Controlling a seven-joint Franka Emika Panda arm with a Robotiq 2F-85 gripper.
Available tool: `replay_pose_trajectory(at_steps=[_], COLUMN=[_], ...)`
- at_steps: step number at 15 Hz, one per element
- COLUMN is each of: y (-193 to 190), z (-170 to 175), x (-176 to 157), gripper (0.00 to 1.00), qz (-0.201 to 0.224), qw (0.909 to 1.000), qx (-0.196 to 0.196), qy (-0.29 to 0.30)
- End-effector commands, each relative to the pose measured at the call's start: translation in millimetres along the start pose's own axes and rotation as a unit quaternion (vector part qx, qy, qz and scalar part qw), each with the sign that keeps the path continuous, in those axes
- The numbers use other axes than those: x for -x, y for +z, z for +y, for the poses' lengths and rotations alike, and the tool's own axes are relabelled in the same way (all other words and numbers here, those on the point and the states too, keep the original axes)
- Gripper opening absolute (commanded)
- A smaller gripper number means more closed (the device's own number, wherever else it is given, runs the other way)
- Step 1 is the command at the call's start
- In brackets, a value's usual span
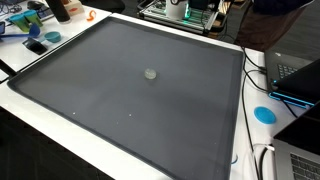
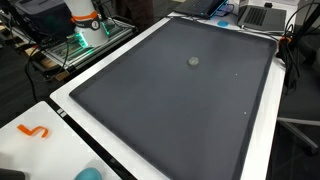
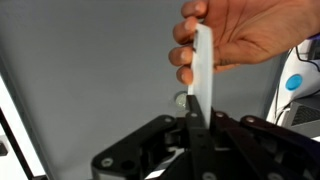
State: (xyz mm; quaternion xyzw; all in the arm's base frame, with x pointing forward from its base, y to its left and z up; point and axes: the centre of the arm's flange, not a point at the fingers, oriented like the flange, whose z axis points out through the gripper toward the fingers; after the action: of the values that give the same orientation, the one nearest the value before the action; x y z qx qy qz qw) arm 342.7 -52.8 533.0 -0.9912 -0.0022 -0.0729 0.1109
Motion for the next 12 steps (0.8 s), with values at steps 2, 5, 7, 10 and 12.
replay_pose_trajectory(at_steps=[2,5,7,10,12], y=[0.0,0.0,0.0,0.0,0.0], z=[0.2,0.4,0.4,0.5,0.5], x=[0.0,0.0,0.0,0.1,0.1], gripper=[0.04,0.04,0.04,0.04,0.04], qz=[0.000,0.000,0.000,0.000,0.000], qw=[1.0000,1.0000,1.0000,1.0000,1.0000], qx=[0.000,0.000,0.000,0.000,0.000], qy=[-0.001,-0.001,-0.001,-0.001,-0.002])
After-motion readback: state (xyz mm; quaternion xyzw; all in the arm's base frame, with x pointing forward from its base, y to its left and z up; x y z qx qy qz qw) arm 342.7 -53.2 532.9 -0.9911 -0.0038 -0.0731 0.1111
